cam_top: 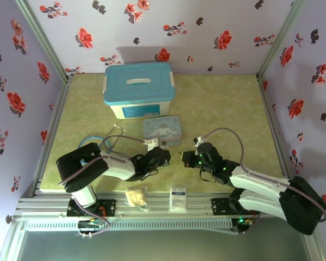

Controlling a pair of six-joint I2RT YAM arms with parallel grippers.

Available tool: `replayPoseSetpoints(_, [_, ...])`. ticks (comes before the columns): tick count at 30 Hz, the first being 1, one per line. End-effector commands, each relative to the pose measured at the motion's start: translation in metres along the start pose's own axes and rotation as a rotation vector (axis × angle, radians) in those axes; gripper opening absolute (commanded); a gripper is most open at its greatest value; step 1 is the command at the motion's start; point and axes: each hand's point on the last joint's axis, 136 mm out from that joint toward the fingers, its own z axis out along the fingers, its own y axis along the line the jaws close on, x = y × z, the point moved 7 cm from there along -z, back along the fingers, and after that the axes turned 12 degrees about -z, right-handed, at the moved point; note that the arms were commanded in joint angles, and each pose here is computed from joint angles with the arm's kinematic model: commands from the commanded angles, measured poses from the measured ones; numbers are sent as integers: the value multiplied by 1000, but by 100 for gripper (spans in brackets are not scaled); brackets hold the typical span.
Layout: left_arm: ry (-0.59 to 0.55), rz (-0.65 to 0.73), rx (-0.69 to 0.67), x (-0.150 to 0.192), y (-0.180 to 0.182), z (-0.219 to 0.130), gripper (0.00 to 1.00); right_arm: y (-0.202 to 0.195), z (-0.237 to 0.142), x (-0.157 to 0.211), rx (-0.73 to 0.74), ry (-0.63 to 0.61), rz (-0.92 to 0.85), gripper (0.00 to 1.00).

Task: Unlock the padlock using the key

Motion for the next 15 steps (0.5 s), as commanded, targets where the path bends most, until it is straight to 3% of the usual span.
replayPoseSetpoints(1, [-38, -62, 52, -4, 3, -1, 7, 12, 2, -9, -102, -51, 60, 0])
replayPoseSetpoints(7, [-57, -216, 163, -13, -1, -10, 1, 9, 9, -1, -97, 10, 249, 0])
replayPoseSetpoints(10, [-66, -275, 207, -15, 4, -13, 0, 13, 18, 4, -170, 26, 346, 0])
replayPoseSetpoints(15, [-52, -367, 293, -17, 5, -13, 0, 10, 26, 10, -183, 18, 358, 0])
